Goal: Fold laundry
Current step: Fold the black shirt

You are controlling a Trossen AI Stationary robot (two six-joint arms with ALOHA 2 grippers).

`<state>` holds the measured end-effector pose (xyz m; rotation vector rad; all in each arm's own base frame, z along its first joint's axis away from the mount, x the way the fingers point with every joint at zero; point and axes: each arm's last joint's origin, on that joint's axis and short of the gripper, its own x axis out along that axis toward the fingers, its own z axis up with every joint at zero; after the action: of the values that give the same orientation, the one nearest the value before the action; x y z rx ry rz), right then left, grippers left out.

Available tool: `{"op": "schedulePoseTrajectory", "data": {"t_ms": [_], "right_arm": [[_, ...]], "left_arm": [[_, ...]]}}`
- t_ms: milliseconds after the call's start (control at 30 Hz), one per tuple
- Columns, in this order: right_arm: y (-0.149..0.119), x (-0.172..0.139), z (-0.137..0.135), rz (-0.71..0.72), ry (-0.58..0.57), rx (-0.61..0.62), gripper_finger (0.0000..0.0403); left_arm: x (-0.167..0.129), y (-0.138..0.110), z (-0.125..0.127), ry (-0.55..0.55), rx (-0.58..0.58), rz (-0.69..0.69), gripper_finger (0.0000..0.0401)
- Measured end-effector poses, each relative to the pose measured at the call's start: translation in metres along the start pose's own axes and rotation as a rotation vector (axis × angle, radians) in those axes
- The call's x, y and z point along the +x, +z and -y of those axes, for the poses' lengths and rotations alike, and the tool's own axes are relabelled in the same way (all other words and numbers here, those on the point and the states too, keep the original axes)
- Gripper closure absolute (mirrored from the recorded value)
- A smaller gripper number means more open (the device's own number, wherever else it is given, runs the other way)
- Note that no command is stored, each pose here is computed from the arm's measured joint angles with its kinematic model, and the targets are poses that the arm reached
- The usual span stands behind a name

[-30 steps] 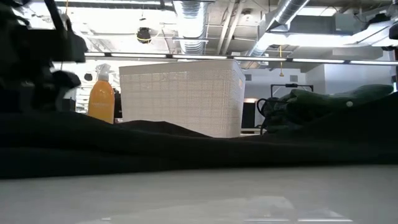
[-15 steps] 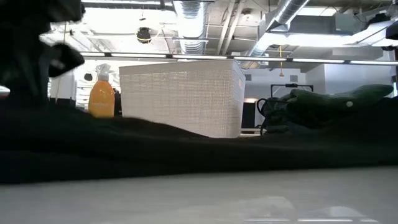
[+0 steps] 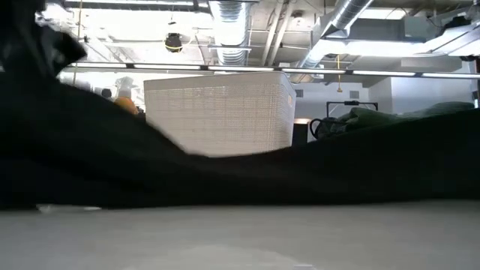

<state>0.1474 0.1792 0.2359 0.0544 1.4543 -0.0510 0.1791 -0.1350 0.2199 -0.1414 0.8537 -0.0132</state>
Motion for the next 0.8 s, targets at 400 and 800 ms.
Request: {"op": "schedulePoseTrajectory", "data": {"t_ms": [400, 800], "right_arm": [[0.001, -0.002, -0.015, 0.058, 0.123, 0.045, 0.0385], [0.004, 0.002, -0.018, 0.073, 0.125, 0.062, 0.0385]], "left_arm": [[0.062, -0.031, 0.004, 0.056, -0.009, -0.198, 0.0389], [0.052, -0.018, 0.012, 0.000, 0.115, -0.171, 0.0261]]}}
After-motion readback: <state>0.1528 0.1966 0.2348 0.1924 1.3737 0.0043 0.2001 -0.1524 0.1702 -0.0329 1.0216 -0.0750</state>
